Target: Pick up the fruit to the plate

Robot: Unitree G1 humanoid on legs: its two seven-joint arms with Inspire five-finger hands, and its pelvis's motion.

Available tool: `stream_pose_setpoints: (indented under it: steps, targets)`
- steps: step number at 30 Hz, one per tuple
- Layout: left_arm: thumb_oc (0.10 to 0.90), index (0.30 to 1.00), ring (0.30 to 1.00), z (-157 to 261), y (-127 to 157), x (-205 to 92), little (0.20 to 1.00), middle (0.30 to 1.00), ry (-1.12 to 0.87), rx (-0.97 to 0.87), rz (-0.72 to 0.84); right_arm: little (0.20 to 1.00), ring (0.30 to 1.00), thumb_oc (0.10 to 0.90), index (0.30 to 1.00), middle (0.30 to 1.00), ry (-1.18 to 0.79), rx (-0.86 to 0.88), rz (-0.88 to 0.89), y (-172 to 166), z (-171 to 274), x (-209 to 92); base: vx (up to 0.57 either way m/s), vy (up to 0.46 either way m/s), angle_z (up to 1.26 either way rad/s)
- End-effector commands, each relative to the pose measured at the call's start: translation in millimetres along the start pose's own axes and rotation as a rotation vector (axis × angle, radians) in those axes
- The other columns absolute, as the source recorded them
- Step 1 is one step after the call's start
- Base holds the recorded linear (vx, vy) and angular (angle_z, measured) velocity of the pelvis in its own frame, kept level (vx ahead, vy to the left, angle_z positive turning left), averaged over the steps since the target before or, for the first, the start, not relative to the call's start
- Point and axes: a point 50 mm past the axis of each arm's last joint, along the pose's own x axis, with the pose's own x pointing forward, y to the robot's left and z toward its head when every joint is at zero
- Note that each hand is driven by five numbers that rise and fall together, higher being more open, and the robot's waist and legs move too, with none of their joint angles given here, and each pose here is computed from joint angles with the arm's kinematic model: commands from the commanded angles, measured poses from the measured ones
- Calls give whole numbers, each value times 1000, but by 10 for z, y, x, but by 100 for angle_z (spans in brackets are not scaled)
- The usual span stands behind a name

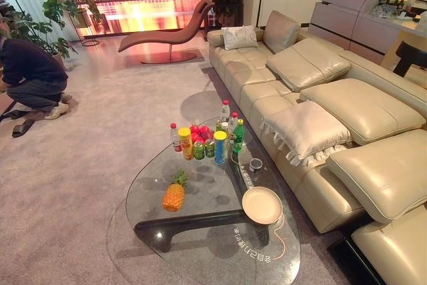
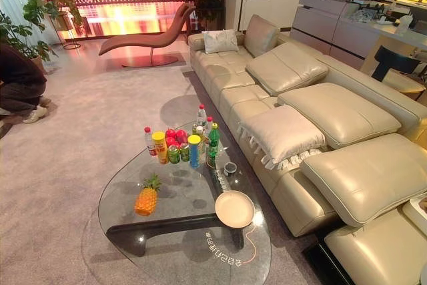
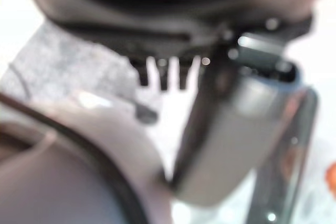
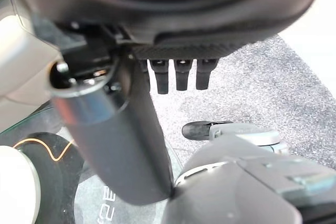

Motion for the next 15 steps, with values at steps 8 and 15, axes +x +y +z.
stream_pose_setpoints:
  steps: [8,15]
  targets:
    - [800,900,900,192,-270,-3,900,900,-42,-1,-64,900,900,800,900,900,-2,-87,17,73,150,10,0,0,0]
    - [800,900,900,197,-239,-1,900,900,-52,-9,-33,900,900,800,900,900,1,-96,18,66,146,10,6,2,4]
